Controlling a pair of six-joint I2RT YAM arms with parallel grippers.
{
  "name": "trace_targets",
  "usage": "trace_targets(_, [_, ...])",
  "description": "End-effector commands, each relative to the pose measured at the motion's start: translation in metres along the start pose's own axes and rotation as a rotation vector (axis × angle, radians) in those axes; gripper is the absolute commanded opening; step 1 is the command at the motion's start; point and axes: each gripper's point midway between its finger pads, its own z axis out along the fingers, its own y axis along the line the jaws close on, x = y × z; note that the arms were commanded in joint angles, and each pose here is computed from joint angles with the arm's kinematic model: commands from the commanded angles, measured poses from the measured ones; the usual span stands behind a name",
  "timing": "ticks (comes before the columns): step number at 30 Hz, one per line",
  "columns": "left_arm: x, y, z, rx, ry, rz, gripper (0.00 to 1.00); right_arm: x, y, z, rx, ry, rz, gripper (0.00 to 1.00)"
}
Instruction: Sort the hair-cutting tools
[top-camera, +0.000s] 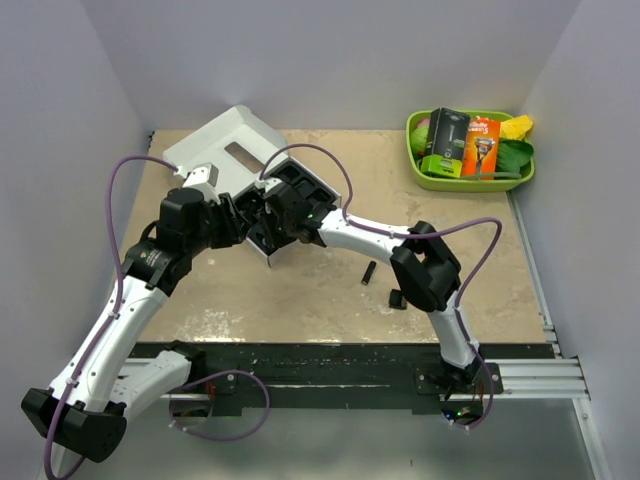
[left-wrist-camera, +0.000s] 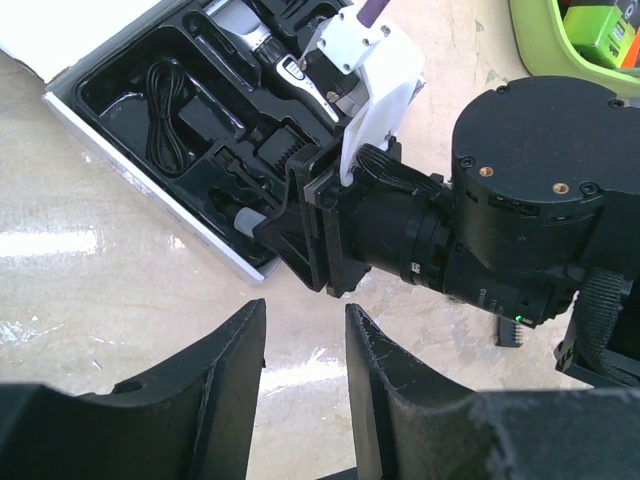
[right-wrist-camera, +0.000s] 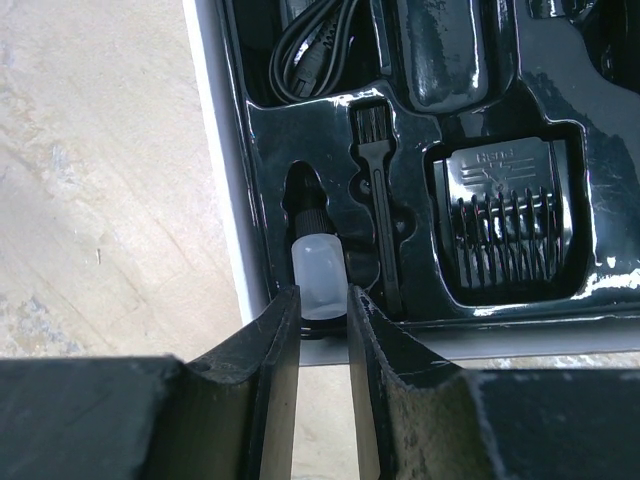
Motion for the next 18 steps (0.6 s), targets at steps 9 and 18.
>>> trace_targets(9, [-0.002, 0.002, 0.003, 0.004, -0.020, 0.020, 0.43, 0.014, 0.000, 0.027, -0.003, 0.006, 0.022, 0.24])
trace_targets(18, [-0.004, 0.000, 0.004, 0.006, -0.023, 0.020, 0.43, 0.030, -0.008, 0.029, 0.030, 0.029, 0.010, 0.22])
